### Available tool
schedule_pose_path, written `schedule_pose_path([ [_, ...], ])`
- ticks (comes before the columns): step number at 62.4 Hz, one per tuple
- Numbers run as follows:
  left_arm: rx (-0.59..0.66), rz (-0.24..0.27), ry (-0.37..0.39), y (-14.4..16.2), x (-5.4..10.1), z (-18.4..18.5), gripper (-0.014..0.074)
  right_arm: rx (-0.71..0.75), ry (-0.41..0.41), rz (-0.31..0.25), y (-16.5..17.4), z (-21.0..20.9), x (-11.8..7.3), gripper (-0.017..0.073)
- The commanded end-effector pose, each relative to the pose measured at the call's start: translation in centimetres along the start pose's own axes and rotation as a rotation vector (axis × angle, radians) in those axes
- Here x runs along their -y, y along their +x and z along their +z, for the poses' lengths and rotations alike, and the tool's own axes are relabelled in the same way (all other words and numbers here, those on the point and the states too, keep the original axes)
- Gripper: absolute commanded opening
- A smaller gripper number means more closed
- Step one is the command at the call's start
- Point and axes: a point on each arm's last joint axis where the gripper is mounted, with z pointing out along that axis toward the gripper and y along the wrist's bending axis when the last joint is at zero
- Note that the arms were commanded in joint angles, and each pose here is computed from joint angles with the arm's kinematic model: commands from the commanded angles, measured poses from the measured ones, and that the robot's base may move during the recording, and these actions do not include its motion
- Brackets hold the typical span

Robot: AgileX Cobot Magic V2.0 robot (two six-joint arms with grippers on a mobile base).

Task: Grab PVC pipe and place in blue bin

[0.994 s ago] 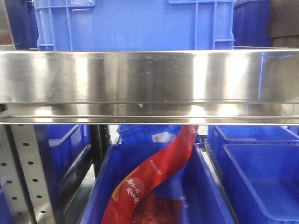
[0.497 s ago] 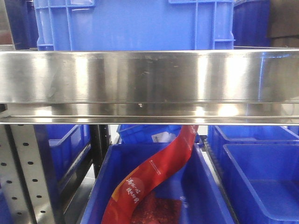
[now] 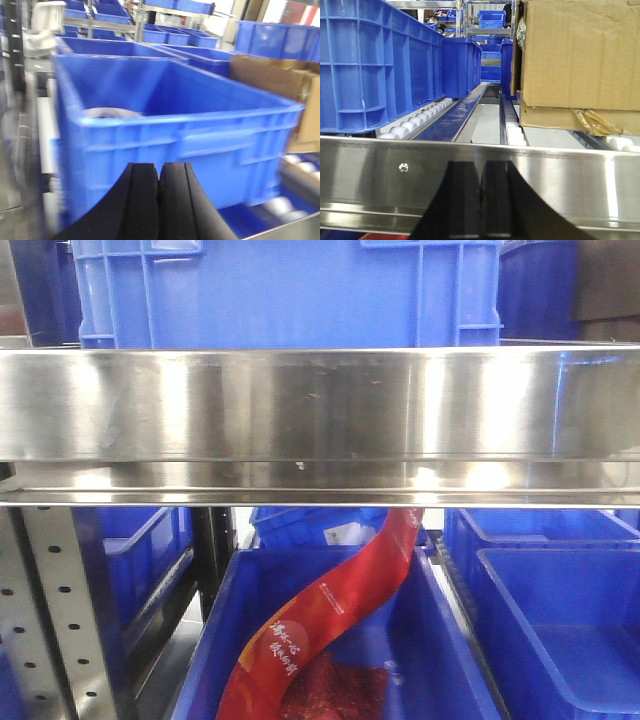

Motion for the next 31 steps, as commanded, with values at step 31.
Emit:
schedule_pose_path([
  [31, 0.133, 0.094, -0.282, 15.7, -3.5, -8.1, -0.0111, 0.033, 0.005, 0.000, -0.3, 0.0, 0.0, -0.0167],
])
